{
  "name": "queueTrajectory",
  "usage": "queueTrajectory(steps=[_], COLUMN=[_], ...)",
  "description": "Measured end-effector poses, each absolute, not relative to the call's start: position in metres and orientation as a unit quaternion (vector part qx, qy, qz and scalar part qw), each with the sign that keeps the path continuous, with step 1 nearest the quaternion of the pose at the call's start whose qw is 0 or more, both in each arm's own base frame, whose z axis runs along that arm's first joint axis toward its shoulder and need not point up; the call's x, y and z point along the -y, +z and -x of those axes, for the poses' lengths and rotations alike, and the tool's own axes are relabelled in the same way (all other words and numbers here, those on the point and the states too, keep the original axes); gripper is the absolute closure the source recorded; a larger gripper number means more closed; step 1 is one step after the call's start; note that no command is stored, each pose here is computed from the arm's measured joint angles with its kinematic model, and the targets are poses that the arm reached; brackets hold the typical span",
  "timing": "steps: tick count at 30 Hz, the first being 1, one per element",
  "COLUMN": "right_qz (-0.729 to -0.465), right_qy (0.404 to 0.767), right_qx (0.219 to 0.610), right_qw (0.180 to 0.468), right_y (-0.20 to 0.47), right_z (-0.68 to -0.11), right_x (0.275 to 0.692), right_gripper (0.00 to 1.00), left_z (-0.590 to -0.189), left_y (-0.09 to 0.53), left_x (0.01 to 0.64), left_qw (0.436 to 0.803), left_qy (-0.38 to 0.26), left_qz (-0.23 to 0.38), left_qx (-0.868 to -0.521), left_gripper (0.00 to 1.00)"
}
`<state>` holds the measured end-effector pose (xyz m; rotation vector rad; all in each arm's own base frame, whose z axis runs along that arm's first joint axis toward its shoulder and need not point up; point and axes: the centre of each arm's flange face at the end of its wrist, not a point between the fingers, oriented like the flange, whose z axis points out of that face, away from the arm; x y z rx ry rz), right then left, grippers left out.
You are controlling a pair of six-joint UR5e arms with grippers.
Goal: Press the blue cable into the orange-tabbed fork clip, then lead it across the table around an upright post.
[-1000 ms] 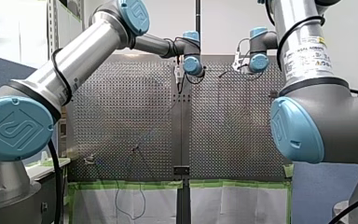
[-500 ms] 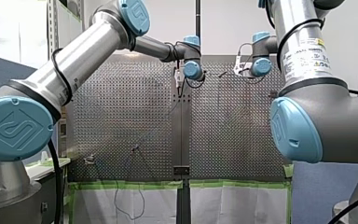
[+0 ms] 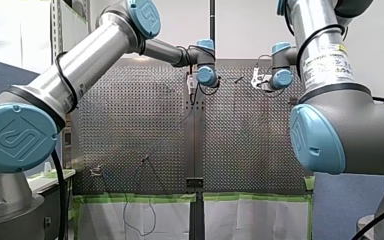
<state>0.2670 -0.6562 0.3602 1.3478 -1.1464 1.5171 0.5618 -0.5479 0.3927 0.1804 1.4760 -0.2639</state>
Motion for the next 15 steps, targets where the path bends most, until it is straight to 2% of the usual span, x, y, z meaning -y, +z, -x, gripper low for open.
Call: queueTrajectory(steps=[3,4,12,13,14,15], right_qz=[-0.533,-0.534,-0.541,-0.541,-0.542,-0.542], right_qy=[0.597,0.597,0.592,0.592,0.591,0.591], right_qx=[0.453,0.453,0.456,0.457,0.457,0.457], right_qw=[0.393,0.392,0.386,0.385,0.385,0.384], right_y=[0.356,0.355,0.34,0.339,0.338,0.337], right_z=[-0.267,-0.267,-0.268,-0.268,-0.268,-0.268], right_x=[0.658,0.658,0.662,0.662,0.662,0.662], right_gripper=[1.0,1.0,1.0,1.0,1.0,1.0], left_z=[-0.561,-0.561,-0.56,-0.561,-0.561,-0.561], left_y=[0.393,0.392,0.39,0.389,0.388,0.387], left_x=[0.549,0.548,0.549,0.549,0.549,0.549], left_qw=[0.728,0.728,0.726,0.725,0.725,0.724], left_qy=[-0.12,-0.12,-0.124,-0.126,-0.126,-0.127], left_qz=[-0.082,-0.082,-0.086,-0.088,-0.089,-0.09], left_qx=[-0.669,-0.67,-0.671,-0.671,-0.672,-0.672], left_gripper=[0.71,0.67,0.67,0.58,0.42,0.42])
